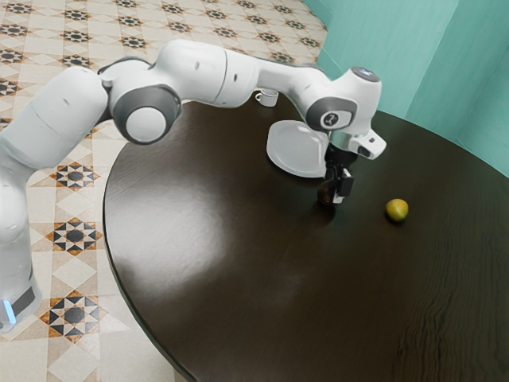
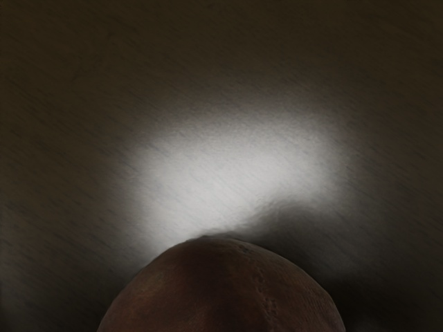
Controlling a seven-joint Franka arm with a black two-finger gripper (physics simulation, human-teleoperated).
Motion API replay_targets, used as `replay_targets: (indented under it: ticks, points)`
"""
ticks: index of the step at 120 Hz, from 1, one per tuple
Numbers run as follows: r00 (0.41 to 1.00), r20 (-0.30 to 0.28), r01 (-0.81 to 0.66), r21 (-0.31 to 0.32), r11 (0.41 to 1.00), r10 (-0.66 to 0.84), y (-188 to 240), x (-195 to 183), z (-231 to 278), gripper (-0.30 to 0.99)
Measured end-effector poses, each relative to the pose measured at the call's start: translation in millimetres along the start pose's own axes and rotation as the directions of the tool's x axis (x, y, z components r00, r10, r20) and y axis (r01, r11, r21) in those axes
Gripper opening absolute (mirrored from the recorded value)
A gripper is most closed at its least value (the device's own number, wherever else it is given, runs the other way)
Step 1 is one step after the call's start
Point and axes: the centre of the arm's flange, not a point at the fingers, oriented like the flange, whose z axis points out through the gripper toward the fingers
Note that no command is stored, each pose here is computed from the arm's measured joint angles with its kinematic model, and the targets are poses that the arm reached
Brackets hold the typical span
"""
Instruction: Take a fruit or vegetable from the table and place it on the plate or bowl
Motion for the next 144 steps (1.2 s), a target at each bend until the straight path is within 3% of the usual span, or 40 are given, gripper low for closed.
replay_targets:
  ticks: [25,54,71,116,144]
  points:
    - [1.0,0.006,0.003,-0.015,1.0,-0.002,-1.3,1.8,17.4,0.67]
    - [1.0,-0.002,0.002,-0.015,1.0,-0.002,-1.7,2.8,17.2,0.29]
    - [1.0,-0.019,0.005,-0.002,1.0,-0.005,-4.0,3.8,7.3,0.22]
    - [0.994,-0.087,0.065,0.064,0.996,-0.059,-42.7,-4.6,-50.3,0.2]
    - [0.991,-0.044,0.132,0.068,0.989,-0.129,-98.0,-28.0,-57.7,0.22]
